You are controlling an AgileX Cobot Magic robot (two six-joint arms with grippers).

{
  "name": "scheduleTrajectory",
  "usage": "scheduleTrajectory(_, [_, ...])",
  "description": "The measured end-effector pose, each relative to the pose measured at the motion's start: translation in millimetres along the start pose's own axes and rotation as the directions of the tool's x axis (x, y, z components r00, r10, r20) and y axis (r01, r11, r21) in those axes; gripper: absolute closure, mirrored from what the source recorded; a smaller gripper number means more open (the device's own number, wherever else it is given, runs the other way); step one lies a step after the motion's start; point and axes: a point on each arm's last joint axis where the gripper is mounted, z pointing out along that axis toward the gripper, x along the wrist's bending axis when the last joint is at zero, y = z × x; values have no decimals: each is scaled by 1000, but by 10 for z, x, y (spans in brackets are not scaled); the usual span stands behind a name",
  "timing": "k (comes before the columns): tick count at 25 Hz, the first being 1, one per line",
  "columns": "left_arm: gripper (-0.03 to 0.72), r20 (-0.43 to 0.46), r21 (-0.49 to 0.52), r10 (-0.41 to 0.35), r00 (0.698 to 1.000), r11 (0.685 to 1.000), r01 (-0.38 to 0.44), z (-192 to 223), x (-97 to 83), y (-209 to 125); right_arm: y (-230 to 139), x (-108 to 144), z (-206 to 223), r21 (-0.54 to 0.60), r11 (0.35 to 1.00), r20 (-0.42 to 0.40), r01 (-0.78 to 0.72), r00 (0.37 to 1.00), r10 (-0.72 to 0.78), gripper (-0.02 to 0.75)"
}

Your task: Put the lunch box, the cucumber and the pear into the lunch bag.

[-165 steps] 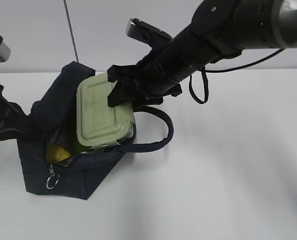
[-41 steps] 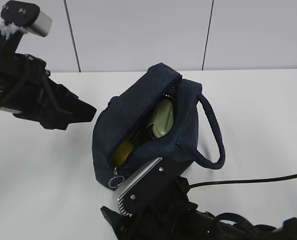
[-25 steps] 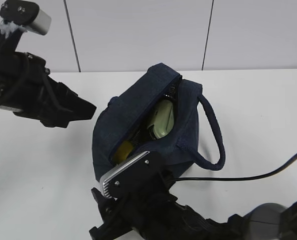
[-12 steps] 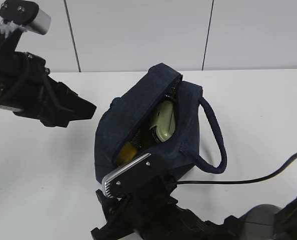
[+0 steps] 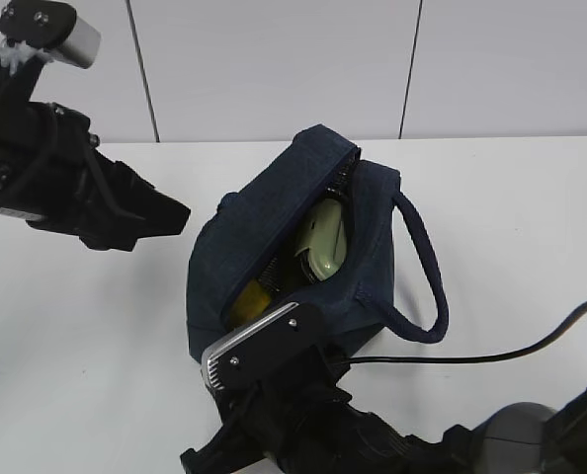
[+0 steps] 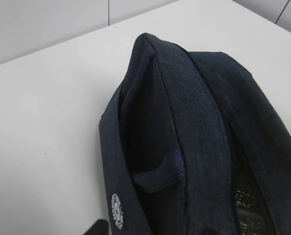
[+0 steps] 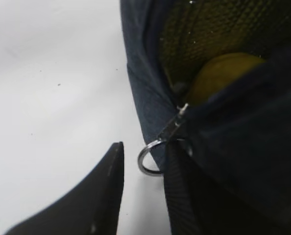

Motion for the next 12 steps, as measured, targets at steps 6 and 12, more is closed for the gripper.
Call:
scheduleTrajectory(6, [347,0,0,0,1000,1000,0,0,0,0,-5,-28,0,5,1000,30,-26,999,26,503])
scheduleTrajectory(12, [348,0,0,-1,1000,1000,1,0,0,0,-25,-59,-1,24,998,67,-55,996,53,497])
